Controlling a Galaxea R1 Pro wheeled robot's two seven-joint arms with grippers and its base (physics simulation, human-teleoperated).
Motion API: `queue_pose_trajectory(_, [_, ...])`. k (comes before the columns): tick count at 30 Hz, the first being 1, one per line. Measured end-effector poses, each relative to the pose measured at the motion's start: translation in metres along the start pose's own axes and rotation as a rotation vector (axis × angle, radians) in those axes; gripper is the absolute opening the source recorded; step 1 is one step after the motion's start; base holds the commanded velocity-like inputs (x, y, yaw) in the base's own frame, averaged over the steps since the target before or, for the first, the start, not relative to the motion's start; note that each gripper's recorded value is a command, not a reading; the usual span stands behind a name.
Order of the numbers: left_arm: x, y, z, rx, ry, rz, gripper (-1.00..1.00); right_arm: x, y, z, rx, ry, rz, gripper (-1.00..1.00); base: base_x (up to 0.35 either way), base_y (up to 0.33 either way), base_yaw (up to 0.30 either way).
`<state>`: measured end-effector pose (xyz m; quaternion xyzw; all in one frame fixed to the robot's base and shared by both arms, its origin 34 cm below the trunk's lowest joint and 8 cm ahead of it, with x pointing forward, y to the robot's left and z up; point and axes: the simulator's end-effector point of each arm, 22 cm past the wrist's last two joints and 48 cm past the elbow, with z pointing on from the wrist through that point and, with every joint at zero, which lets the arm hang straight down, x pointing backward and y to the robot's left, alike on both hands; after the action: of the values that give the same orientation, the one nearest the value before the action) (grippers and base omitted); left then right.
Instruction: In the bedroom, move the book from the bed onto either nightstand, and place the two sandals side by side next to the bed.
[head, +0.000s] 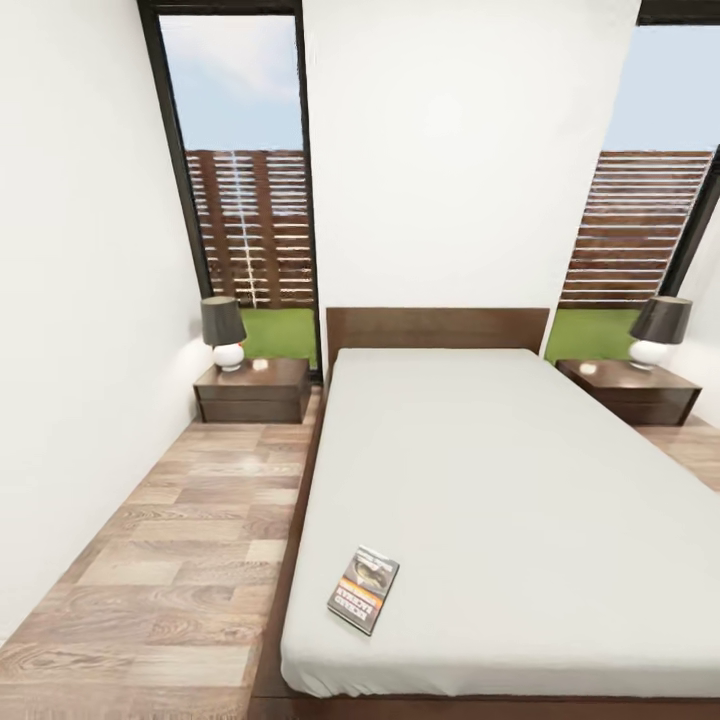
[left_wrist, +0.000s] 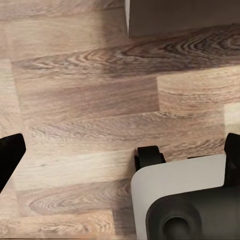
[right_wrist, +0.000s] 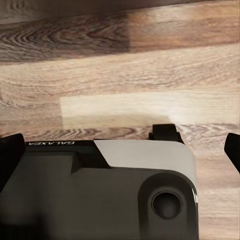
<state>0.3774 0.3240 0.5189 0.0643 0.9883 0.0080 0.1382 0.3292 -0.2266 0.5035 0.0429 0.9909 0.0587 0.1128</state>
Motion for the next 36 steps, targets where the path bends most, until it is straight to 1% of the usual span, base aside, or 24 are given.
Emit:
queue_pose_trajectory(12, [0.0042,-0.0005,0.0013,0.001,0.010,0.001,1.00,0.0038,-0.0005,0.0010,0.001,0.010,0.000,1.00,0.008,0.000,0.237])
queue_pose_trajectory(19, [0.0054,-0.0007,0.0015,0.002,0.013,0.000,1.00,0.0057,0.0010,0.0012,-0.001,0.013,0.001,1.00,0.167,0.000,0.093])
queue_pose_trajectory(26, [0.0052,-0.0009,0.0016,0.002,0.013,0.002,1.00,0.0058,0.0015,0.0013,-0.002,0.014,0.001,1.00,0.230,0.000,0.002])
queue_pose_trajectory(36, [0.0053,-0.0009,0.0016,0.002,0.012,0.001,1.00,0.0064,0.0015,0.0013,-0.001,0.014,0.003,1.00,0.214,0.000,-0.180])
